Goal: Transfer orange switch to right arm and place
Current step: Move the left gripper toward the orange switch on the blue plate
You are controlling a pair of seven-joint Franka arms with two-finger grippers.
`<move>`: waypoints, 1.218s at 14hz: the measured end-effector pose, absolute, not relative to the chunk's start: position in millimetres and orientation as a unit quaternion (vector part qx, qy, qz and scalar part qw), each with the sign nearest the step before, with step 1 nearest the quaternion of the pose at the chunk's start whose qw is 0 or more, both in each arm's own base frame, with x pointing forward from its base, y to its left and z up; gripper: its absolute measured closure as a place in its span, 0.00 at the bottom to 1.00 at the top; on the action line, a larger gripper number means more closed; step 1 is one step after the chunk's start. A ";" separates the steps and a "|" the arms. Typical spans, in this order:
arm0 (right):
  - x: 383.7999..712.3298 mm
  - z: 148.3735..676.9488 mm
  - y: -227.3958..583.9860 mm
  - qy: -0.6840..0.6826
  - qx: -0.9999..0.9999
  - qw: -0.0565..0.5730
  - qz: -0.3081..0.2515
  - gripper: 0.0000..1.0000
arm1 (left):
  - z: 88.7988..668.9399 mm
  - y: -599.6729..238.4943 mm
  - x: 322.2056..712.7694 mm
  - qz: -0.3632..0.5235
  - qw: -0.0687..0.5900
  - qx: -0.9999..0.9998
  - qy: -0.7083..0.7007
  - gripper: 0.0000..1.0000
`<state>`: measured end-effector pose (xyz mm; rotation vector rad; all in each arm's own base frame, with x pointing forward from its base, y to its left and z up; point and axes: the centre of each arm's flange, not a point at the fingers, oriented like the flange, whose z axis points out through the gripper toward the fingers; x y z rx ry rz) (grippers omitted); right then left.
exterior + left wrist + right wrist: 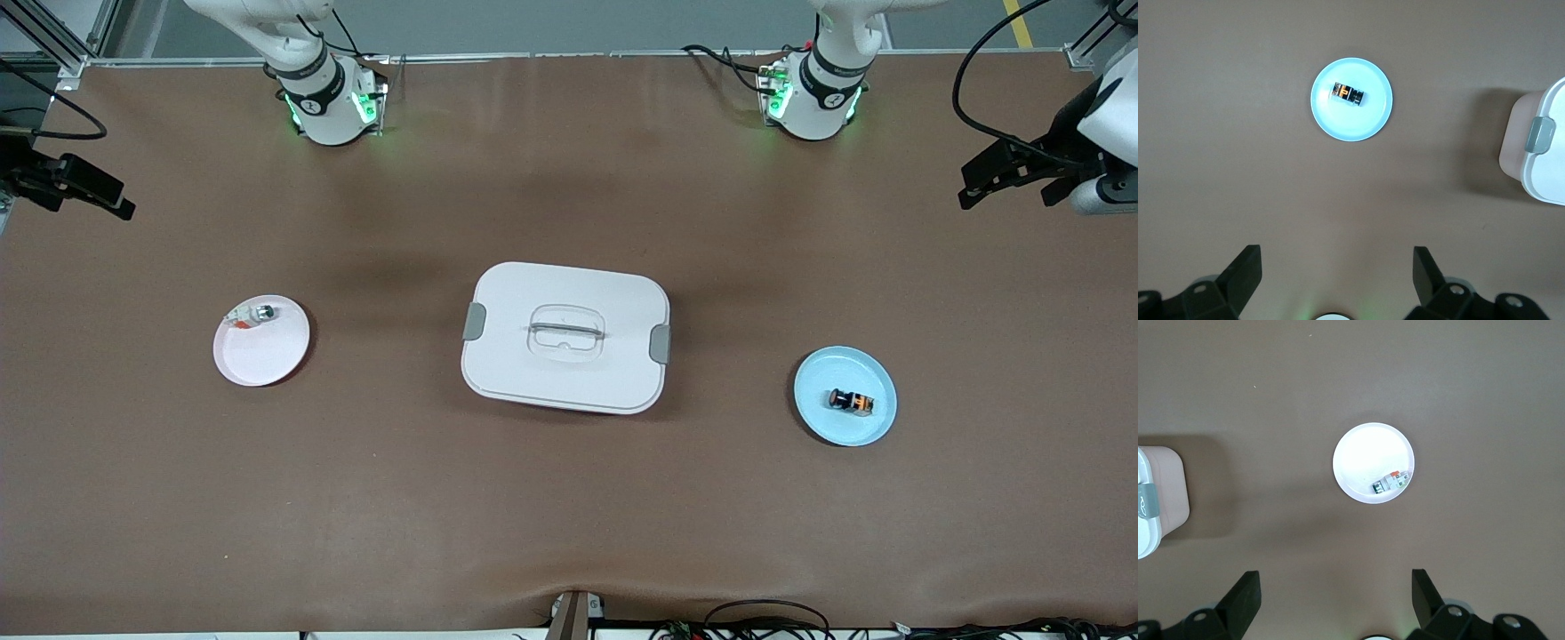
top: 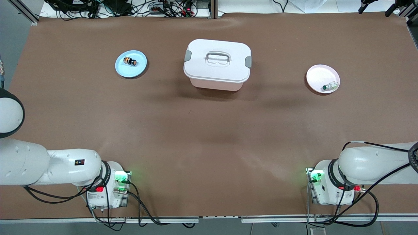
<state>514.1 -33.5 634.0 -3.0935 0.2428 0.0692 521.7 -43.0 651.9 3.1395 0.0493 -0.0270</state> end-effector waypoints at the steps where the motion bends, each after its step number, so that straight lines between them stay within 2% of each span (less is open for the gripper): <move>1: 514.1 634.0 -33.5 0.078 -0.997 0.019 0.022 0.00 | 652.0 -42.8 521.7 -0.009 0.001 1.000 0.016 0.00; 9: 509.4 638.6 -32.9 0.078 -0.997 0.019 0.019 0.00 | 641.2 -41.1 528.2 -0.018 0.001 1.000 0.017 0.00; 17: 508.6 635.7 -42.7 0.087 -0.996 0.019 0.018 0.00 | 555.8 -32.5 592.5 -0.022 0.012 0.999 0.021 0.00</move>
